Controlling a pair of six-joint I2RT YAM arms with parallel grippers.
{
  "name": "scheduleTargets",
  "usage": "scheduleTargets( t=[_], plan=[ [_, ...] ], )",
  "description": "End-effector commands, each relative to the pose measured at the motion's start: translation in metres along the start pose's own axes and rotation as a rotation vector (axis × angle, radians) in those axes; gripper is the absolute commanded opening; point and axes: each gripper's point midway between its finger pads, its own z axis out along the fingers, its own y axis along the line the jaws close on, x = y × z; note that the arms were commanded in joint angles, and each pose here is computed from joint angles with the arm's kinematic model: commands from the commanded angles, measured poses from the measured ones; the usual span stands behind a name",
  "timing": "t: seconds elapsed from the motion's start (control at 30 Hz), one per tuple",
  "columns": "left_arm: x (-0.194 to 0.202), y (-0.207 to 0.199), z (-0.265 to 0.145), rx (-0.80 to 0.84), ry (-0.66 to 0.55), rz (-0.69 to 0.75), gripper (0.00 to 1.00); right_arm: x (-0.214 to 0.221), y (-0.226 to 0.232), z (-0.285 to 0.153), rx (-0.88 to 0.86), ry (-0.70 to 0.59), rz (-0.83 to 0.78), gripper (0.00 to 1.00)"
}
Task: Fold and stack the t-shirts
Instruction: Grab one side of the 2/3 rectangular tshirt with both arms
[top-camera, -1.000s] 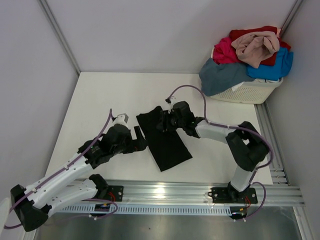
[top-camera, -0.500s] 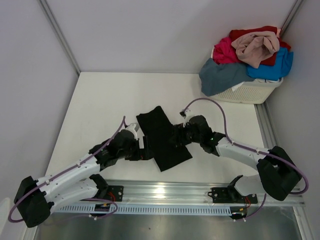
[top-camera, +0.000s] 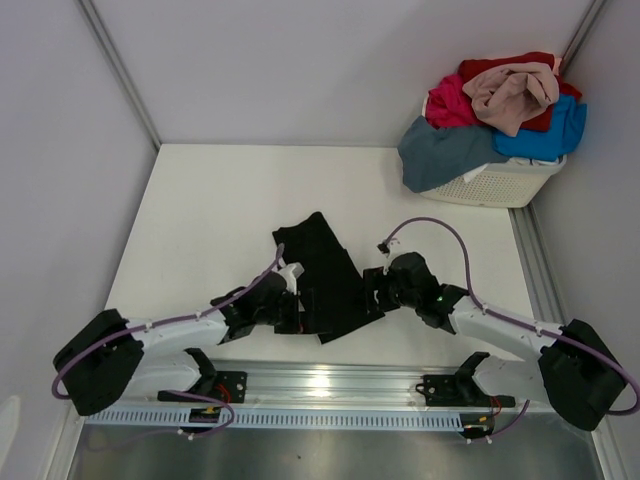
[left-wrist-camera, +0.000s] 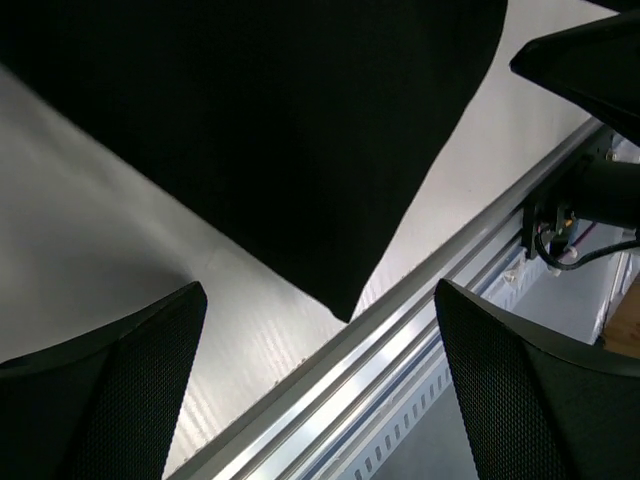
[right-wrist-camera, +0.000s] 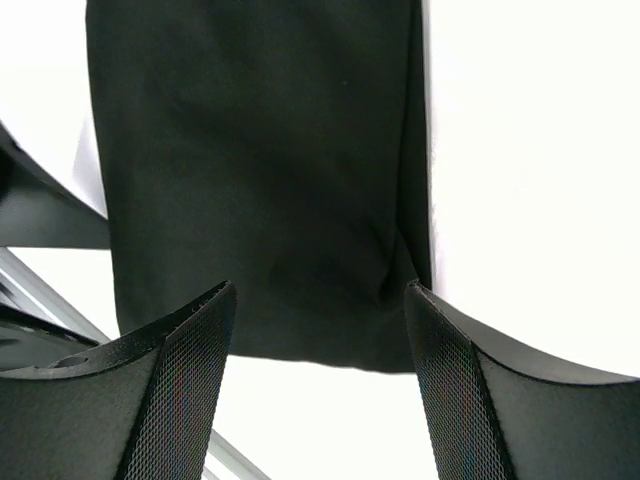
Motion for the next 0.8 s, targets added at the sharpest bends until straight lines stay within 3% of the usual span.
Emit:
scheduleTargets(
  t=[0.0, 0.27, 0.4, 0.5, 0.6, 0.77],
  plan=[
    [-0.007, -0.041, 0.01, 0.166, -0.001, 0.029, 0.99, 0.013, -0.01, -0.009, 0.052, 0.022, 0.031, 0.72],
    [0.017, -0.047, 0.034, 0.179, 0.107, -0.004, 0.99, 0.03, -0.017, -0.016, 0.067, 0.021, 0.087, 0.67],
    [0.025, -0.041, 0.035, 0.179, 0.125, -0.021, 0.97, 0.038, -0.018, -0.013, 0.055, 0.019, 0.117, 0.54],
    [0.026, -0.038, 0.032, 0.165, 0.12, -0.028, 0.93, 0.041, -0.018, -0.009, 0.043, 0.015, 0.129, 0.3],
    [0.027, -0.033, 0.028, 0.14, 0.112, -0.027, 0.85, 0.036, -0.016, -0.005, 0.033, -0.002, 0.123, 0.15],
    [0.026, -0.035, 0.022, 0.145, 0.108, -0.007, 0.72, 0.037, -0.015, -0.001, 0.02, 0.004, 0.115, 0.11]
  ],
)
